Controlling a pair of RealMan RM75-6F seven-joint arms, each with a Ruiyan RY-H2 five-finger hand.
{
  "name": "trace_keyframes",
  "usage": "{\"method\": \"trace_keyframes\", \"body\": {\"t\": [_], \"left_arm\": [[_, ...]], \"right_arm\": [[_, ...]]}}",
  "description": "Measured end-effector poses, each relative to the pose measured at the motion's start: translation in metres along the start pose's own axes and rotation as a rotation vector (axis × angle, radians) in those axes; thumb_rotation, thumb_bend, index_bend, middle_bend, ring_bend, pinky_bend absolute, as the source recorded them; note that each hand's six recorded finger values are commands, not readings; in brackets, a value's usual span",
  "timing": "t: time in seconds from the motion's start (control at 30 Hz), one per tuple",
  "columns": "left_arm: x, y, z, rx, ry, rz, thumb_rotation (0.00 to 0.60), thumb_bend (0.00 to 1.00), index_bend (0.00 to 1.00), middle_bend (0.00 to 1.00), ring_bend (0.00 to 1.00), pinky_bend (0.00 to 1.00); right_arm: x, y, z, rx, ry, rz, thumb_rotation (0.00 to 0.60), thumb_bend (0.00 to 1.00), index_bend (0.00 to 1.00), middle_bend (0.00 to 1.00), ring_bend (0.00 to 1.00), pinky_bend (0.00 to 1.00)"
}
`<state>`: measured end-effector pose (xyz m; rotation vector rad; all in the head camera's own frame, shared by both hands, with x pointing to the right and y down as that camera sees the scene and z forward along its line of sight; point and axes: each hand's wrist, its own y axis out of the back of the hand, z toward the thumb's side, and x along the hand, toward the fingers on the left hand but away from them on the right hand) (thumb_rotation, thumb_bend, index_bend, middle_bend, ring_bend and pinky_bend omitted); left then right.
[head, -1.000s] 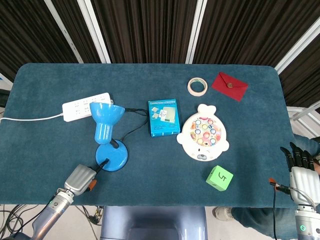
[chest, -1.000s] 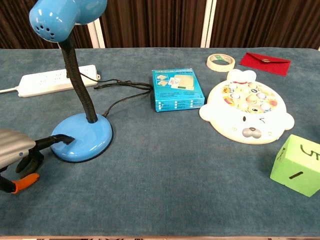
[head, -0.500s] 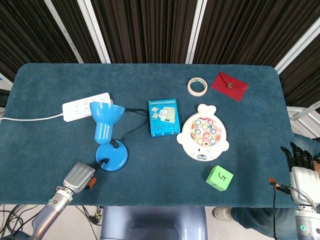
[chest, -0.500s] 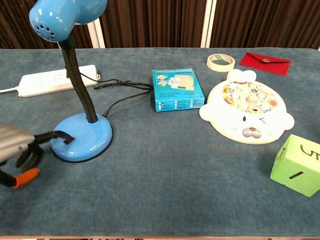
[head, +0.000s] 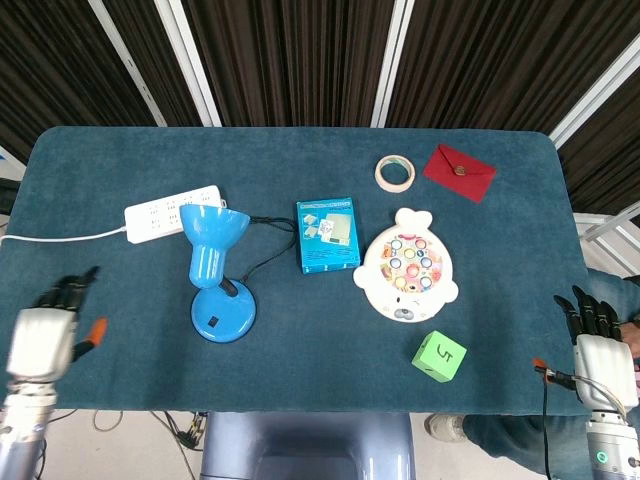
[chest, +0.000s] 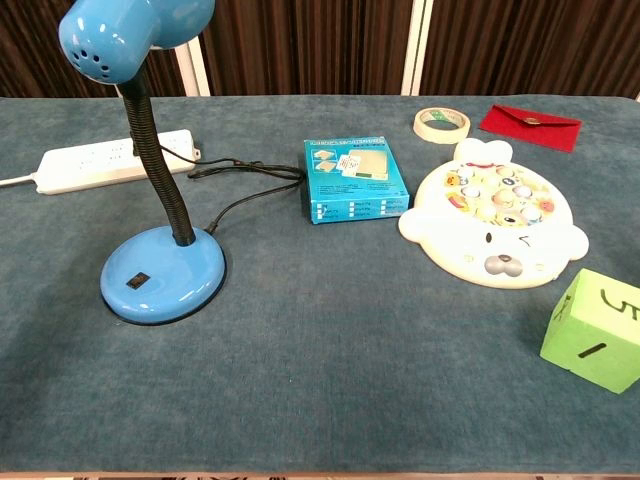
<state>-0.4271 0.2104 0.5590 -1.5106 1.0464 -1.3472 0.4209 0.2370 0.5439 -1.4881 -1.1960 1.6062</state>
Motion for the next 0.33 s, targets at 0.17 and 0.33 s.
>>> {"method": "trace_keyframes", "body": {"t": [0.17, 0.33], "left_arm": [[-0.022, 0.017, -0.043, -0.047, 0.127, -0.044, 0.6, 0.21, 0.07, 0.12, 0.06, 0.26], [-0.025, 0.017, -0.059, -0.051, 0.177, -0.081, 0.6, 0.2, 0.07, 0.11, 0.05, 0.22]], "right_arm": [[0.001, -0.001, 0.002, 0.004, 0.008, 0.003, 0.6, 0.19, 0.15, 0.01, 0.03, 0.0], [0.001, -0.003, 0.004, 0.008, 0.016, 0.006, 0.6, 0.19, 0.15, 0.01, 0.03, 0.0]]}}
